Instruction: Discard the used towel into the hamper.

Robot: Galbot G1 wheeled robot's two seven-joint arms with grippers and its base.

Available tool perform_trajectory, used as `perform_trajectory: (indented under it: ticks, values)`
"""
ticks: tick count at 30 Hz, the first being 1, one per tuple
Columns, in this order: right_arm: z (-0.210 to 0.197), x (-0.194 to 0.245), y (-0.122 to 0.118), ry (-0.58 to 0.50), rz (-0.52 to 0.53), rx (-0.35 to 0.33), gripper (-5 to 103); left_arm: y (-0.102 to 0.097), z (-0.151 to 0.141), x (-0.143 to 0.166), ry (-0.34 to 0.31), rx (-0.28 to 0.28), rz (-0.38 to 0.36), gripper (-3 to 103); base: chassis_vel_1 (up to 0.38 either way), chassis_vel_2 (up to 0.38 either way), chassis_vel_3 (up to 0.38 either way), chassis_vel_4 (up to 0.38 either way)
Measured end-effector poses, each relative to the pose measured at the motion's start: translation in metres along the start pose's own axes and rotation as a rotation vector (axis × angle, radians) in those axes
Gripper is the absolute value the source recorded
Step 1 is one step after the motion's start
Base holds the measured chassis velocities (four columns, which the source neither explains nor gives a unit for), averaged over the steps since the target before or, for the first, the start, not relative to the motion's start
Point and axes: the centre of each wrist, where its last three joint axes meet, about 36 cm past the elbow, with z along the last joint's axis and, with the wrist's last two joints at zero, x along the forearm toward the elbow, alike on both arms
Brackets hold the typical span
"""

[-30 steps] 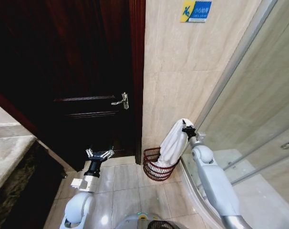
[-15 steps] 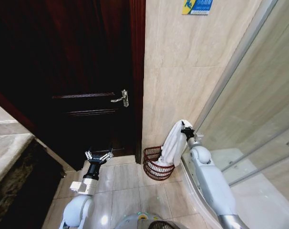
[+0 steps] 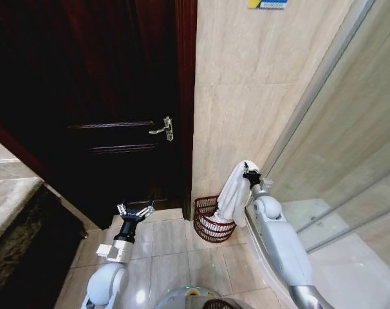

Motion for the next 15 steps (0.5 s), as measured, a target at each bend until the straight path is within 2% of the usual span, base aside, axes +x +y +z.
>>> perform_trajectory:
  ticks: [8,15]
  values:
    - [-0.024,-0.021,0.007,-0.049,-0.011,-0.018,4,-0.009,0.003,0.003,0.009,0.003,0.005,100,0.000,0.000,0.000,0.000]
    - [-0.020,-0.039,0.030,-0.056,-0.025,-0.065,4,-0.009,0.004,0.004,0.011,-0.008,0.007,100,0.000,0.000,0.000,0.000]
